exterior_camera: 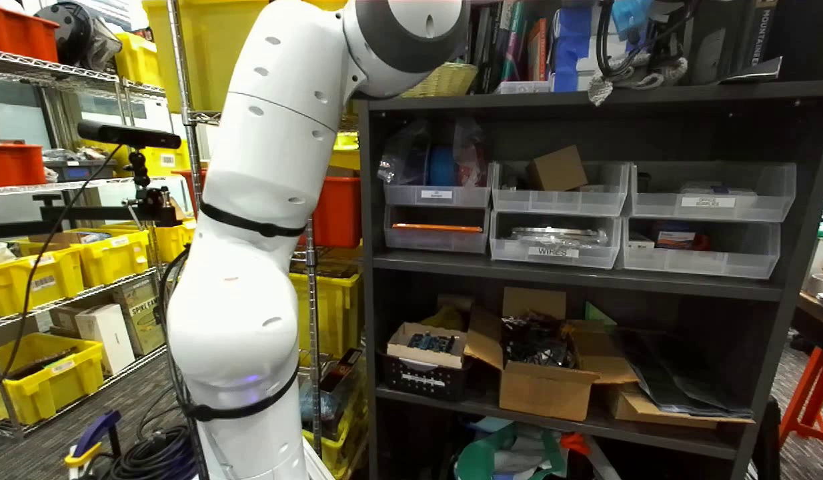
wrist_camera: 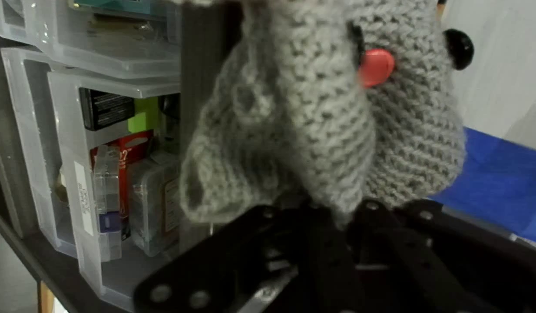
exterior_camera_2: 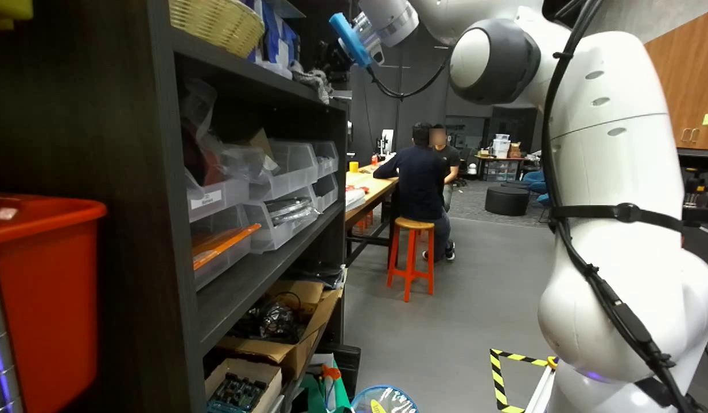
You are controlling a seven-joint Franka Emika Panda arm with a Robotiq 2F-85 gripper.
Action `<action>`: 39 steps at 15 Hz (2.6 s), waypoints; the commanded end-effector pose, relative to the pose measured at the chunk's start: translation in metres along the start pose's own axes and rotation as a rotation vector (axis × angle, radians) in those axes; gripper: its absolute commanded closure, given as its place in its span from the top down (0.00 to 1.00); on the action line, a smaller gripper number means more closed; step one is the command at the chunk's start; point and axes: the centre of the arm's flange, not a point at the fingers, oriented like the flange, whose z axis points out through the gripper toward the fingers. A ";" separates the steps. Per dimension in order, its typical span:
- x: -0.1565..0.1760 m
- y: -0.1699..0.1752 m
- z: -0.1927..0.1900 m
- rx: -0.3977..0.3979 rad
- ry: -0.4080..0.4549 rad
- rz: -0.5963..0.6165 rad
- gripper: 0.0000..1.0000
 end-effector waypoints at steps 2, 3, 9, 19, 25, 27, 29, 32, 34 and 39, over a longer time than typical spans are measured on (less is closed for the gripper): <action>-0.027 0.026 -0.026 0.078 0.021 0.004 0.03; -0.028 0.032 -0.031 0.088 0.023 0.007 0.03; -0.033 0.068 -0.065 0.177 0.028 0.009 0.03; -0.032 0.111 -0.091 0.304 0.125 0.043 0.03; -0.034 0.110 -0.067 0.299 0.226 0.065 0.03; -0.034 0.107 -0.059 0.293 0.267 0.073 0.03; -0.035 0.103 -0.049 0.283 0.306 0.079 0.03; -0.039 0.098 -0.036 0.264 0.343 0.073 0.03; -0.040 0.099 -0.036 0.274 0.364 0.085 0.03; -0.027 0.119 -0.065 0.344 0.398 0.163 0.03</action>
